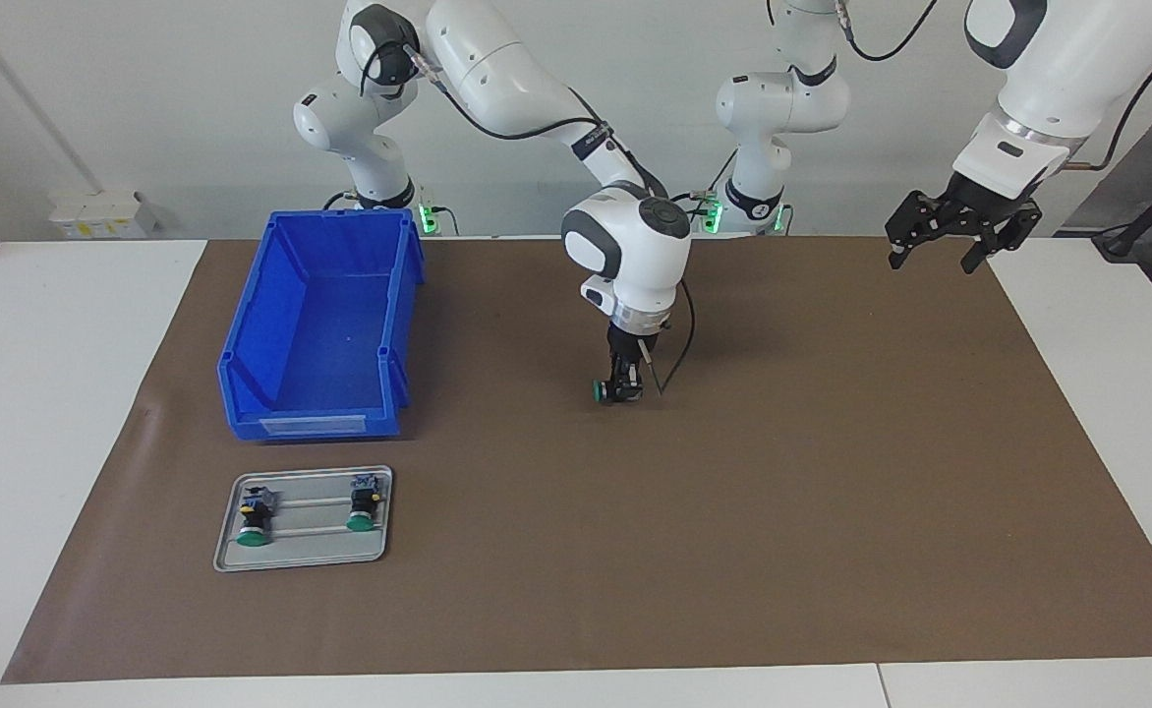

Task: Place and press button with both arms
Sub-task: 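Carry the button with the right gripper to mid-table and release it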

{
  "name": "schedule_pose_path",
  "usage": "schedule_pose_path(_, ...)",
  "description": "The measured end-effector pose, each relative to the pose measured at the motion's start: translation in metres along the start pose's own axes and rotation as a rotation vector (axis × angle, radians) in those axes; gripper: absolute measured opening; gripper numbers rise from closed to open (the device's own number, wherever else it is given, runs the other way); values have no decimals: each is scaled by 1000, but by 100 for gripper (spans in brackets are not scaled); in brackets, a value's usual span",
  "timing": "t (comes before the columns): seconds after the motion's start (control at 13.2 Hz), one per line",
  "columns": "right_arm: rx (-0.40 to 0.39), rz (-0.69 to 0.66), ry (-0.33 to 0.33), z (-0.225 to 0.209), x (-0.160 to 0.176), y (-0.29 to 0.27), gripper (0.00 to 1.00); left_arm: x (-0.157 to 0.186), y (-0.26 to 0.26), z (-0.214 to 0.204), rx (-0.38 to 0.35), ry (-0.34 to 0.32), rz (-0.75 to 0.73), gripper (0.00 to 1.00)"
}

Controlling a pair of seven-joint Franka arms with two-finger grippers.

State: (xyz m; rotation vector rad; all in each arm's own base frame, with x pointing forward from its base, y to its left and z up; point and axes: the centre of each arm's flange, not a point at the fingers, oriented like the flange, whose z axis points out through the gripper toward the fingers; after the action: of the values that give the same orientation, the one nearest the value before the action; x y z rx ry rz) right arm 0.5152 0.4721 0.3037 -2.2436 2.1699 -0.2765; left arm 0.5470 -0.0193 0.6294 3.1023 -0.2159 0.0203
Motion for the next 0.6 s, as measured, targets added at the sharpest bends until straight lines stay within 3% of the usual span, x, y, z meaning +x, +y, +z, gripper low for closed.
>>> schedule_pose_path(0.08,-2,1,2,2,0,1,33,0,0,0,0,0,0,100)
schedule_pose_path(0.15,-2,0,3,2,1,1,39,0,0,0,0,0,0,100)
schedule_pose_path(0.45,54,-76,-9,-20,9,-14,86,0,0,0,0,0,0,100)
schedule_pose_path(0.6,102,-139,-38,-59,42,-43,100,0,0,0,0,0,0,100)
